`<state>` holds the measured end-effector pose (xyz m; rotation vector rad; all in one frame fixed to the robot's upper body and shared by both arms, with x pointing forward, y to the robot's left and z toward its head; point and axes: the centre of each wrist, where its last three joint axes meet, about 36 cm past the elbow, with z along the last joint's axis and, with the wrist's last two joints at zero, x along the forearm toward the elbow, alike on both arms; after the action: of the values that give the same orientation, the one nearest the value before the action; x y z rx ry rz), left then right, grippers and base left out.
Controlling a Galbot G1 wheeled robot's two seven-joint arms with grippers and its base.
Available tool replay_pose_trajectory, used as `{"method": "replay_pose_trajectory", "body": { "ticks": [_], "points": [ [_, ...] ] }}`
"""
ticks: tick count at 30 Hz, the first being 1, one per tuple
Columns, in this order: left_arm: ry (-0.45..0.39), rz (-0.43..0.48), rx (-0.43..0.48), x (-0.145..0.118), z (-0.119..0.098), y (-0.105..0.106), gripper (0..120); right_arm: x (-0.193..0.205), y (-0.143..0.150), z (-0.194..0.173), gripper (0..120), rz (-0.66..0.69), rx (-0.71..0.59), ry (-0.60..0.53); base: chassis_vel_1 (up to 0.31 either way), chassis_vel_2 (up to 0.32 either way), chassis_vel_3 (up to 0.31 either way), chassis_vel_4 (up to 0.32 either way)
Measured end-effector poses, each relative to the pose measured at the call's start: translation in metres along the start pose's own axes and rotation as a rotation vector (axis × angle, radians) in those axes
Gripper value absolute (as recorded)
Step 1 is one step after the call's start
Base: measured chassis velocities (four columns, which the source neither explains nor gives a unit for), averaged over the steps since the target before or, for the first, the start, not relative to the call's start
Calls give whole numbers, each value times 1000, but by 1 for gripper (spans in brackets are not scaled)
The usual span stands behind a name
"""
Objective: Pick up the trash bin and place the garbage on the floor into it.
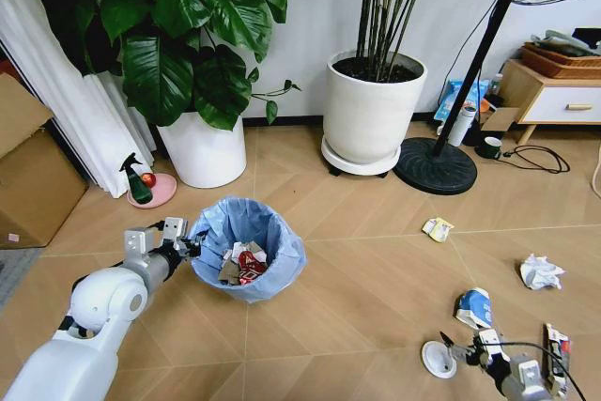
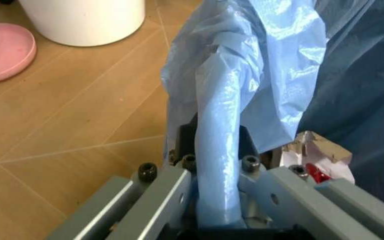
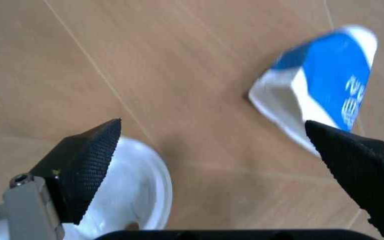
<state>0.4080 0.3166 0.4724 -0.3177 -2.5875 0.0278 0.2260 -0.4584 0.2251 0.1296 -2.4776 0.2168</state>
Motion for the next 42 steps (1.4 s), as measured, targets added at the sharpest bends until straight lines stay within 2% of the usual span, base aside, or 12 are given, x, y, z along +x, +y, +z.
{"method": "replay_pose_trajectory", "body": {
  "ticks": [7, 13, 15, 20, 23, 27, 33, 36, 37, 41, 42],
  "points": [
    [3, 4, -1, -2, 0, -1, 0, -7, 6, 12, 100, -1, 0, 5, 0, 0, 0, 0],
    [3, 5, -3, -3, 0, -1, 0, -12, 10, 17, 94, -5, 1, 13, 0, 0, 0, 0],
    [4, 7, -3, -4, 0, -2, 0, -17, 11, 21, 85, -5, 5, 19, 0, 0, 0, 0],
    [7, 6, -1, -5, 1, -2, 0, -21, 13, 29, 78, -3, 3, 32, 0, 0, 0, 0],
    [8, 5, -1, -5, 2, -2, 0, -26, 16, 33, 69, -1, -8, 36, 0, 0, 0, 0],
    [8, 5, -1, -5, 2, -2, 0, -31, 19, 36, 62, 0, -20, 43, 0, 0, 0, 0],
    [8, 4, -5, -5, 1, -1, 0, -40, 22, 43, 59, 10, -39, 52, 0, 0, 0, 0],
    [9, 5, -6, -5, 1, -1, 0, -44, 25, 46, 49, 12, -45, 52, 0, 0, 0, 0],
    [9, 5, -6, -5, 1, -1, 0, -44, 25, 46, 49, 12, -45, 52, 0, 0, 0, 0],
    [10, 7, -7, -5, 2, -2, 0, -45, 33, 48, 29, 0, -44, 53, 0, 0, 0, 0],
    [10, 7, -7, -5, 2, -2, 0, -45, 33, 48, 29, 0, -44, 53, 0, 0, 0, 0]
  ]
}}
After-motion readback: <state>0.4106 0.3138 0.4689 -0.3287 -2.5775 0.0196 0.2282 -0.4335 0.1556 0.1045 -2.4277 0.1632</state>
